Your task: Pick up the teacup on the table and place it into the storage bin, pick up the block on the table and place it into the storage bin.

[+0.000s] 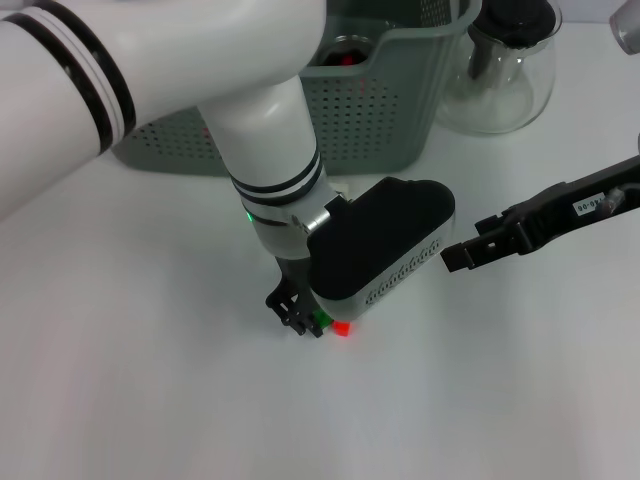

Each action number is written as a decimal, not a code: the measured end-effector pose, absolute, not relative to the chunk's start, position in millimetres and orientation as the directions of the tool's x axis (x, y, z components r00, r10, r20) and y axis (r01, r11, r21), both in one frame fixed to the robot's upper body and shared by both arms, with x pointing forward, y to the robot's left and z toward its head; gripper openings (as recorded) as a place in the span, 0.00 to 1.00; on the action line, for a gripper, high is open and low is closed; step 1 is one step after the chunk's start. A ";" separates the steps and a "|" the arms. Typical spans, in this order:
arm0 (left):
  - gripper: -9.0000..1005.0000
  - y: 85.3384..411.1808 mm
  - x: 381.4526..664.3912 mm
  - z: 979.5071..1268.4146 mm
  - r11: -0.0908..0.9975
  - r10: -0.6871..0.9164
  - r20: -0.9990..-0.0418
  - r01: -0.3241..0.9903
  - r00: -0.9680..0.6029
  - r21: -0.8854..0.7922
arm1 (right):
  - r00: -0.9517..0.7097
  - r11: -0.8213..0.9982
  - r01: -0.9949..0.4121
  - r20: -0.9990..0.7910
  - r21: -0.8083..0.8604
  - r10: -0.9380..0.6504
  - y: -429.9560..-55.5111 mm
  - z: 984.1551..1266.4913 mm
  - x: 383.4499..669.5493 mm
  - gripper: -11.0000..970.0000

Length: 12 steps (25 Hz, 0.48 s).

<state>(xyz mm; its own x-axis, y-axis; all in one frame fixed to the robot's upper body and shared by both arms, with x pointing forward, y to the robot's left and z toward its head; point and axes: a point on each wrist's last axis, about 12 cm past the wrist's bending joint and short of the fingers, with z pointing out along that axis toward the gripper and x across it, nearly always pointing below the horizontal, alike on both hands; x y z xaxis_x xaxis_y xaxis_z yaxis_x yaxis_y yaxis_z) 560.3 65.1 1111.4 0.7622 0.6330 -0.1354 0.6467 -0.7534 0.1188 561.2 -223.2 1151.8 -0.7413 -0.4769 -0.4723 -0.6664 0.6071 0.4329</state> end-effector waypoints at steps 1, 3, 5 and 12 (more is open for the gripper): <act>0.45 65.1 559.6 1112.2 -0.752 0.634 -0.141 0.649 0.760 0.115 | -0.741 0.607 -0.666 -0.472 0.433 -0.477 -223.3 1151.7 561.2 0.86; 0.44 64.9 559.8 1118.4 -0.741 0.643 -0.163 0.661 0.749 0.116 | -0.742 0.609 -0.666 -0.472 0.432 -0.476 -224.1 1151.5 560.9 0.86; 0.42 68.3 562.6 1130.1 -0.713 0.664 -0.207 0.692 0.719 0.118 | -0.741 0.609 -0.666 -0.474 0.430 -0.476 -224.9 1151.9 560.6 0.86; 0.40 122.6 587.5 1191.6 -0.427 0.715 -0.531 0.886 0.454 0.183 | -0.736 0.606 -0.671 -0.479 0.427 -0.479 -228.1 1152.9 560.0 0.86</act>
